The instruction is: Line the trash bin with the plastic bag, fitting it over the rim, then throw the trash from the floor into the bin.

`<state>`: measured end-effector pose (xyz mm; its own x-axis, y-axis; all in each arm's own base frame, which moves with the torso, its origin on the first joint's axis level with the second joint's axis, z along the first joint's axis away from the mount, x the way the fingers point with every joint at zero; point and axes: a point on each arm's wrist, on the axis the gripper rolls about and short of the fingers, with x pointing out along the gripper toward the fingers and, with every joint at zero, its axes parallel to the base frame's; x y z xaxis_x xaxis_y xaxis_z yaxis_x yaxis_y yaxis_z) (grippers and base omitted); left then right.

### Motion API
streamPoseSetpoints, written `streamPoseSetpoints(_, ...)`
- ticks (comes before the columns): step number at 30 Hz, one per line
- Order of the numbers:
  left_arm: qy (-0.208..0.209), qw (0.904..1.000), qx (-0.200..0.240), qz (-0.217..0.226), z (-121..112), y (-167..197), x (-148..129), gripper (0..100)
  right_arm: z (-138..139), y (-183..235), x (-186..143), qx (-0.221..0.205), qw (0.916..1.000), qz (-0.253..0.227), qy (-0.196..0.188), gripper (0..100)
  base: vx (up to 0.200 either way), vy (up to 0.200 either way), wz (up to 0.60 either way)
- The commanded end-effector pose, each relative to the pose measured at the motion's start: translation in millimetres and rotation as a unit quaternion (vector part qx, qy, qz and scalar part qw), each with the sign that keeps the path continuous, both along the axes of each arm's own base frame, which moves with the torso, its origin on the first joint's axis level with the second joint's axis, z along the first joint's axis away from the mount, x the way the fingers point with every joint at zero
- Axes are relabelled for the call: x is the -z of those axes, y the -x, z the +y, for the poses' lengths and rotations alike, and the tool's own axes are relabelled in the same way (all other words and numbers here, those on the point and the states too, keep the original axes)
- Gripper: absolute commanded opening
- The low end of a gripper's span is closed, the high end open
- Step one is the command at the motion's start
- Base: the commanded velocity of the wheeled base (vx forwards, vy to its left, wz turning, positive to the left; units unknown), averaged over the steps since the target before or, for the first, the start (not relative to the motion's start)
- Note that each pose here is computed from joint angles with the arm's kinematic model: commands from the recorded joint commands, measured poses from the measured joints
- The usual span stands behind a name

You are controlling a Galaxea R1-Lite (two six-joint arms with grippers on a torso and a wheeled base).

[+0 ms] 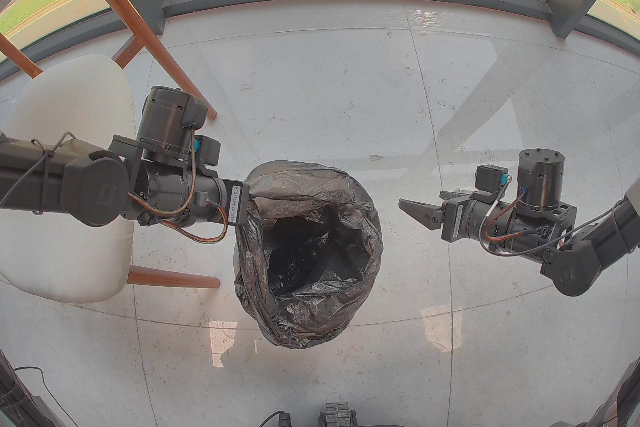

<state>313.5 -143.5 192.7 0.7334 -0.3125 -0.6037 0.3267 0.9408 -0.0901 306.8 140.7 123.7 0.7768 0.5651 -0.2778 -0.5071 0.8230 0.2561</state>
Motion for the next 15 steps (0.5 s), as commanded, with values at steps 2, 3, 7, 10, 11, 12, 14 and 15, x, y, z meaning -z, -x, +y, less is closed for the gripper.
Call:
streamPoseSetpoints(2, -0.019, 0.9998, 0.000, 0.011, 4, -10, 13, 0, -4, 9, -9, 0.001, 0.9999, -0.010, -0.004, 100, 0.000, 0.000, 0.00)
streamPoseSetpoints(3, -0.023, 0.9997, 0.001, 0.012, 3, -11, 15, 0, -4, 9, -9, 0.002, 0.9999, -0.010, -0.004, 100, 0.000, 0.000, 0.00)
streamPoseSetpoints(7, -0.027, 0.9996, -0.004, 0.012, 1, -19, 18, 0, -5, 10, -9, 0.003, 0.9999, -0.010, -0.004, 100, 0.000, 0.000, 0.00)
streamPoseSetpoints(10, -0.034, 0.9993, -0.017, 0.000, -1, -24, 15, 0, -5, 10, -9, 0.003, 0.9999, -0.010, -0.004, 100, 0.000, 0.000, 0.00)
streamPoseSetpoints(11, -0.037, 0.9991, -0.021, -0.002, -1, -25, 15, 0, -5, 10, -9, 0.003, 0.9999, -0.010, -0.004, 100, 0.000, 0.000, 0.00)
streamPoseSetpoints(12, -0.041, 0.9989, -0.023, -0.002, -2, -28, 17, 0, -5, 10, -9, 0.003, 0.9999, -0.010, -0.004, 100, 0.000, 0.000, 0.00)
streamPoseSetpoints(14, -0.055, 0.9980, -0.029, -0.007, -3, -31, 19, 0, -5, 10, -9, 0.003, 0.9999, -0.011, -0.004, 100, 0.000, 0.000, 0.00)
streamPoseSetpoints(15, -0.065, 0.9974, -0.032, -0.010, -3, -32, 19, 0, -5, 10, -9, 0.003, 0.9999, -0.011, -0.004, 100, 0.000, 0.000, 0.00)
